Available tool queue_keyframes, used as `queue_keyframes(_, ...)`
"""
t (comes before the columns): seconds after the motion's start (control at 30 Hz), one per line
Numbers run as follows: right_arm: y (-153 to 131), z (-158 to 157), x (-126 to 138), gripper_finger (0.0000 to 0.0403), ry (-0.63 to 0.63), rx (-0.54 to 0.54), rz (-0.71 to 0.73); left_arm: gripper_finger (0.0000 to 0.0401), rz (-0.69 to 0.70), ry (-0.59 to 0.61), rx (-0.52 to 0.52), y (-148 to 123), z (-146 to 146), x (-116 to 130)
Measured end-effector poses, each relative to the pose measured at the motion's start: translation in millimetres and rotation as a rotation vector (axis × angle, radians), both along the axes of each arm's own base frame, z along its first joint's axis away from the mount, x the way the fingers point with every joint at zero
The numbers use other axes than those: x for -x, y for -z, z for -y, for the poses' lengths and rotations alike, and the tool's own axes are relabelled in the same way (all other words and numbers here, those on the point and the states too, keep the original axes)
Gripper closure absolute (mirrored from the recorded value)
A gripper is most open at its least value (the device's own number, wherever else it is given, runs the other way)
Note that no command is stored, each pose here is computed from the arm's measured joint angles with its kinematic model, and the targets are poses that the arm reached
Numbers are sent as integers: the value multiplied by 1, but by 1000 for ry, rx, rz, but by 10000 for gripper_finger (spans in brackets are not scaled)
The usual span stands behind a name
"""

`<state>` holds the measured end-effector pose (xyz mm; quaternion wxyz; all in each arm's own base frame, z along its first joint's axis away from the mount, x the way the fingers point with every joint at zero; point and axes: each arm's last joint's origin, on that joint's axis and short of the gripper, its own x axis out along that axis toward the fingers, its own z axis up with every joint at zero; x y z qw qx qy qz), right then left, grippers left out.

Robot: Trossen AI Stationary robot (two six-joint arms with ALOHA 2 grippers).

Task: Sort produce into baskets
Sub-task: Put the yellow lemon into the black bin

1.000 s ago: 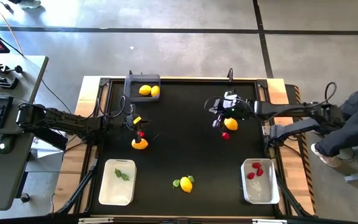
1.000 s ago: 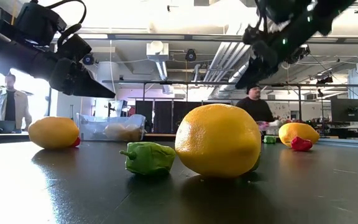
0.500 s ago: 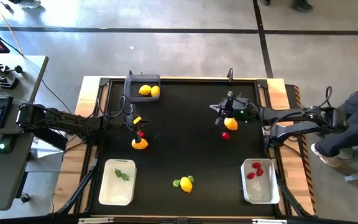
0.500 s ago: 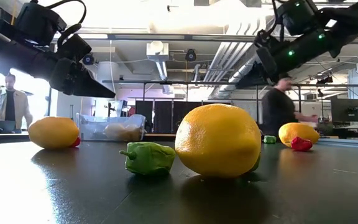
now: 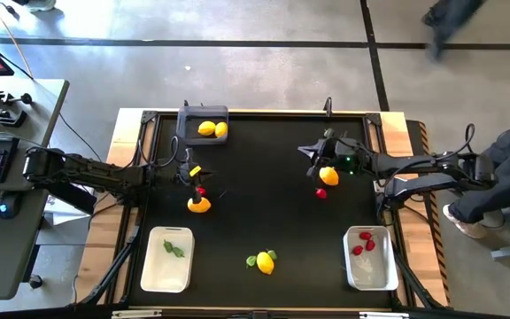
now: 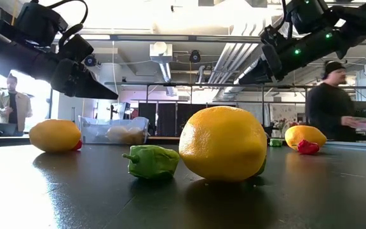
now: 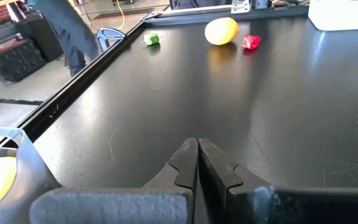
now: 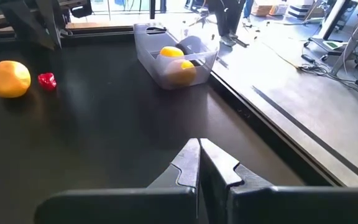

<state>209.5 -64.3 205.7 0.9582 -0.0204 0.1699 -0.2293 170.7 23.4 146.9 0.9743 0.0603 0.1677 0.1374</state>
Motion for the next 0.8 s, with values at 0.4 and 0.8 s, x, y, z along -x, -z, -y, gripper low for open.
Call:
queue_keyframes(0.4,3,0,1,403,-2,-7,-25,400,-4,10,5,0,0,0)
queue_keyframes(0.8,36,-7,17,403,24,-95,12,400,-24,11,7,2,0,1)
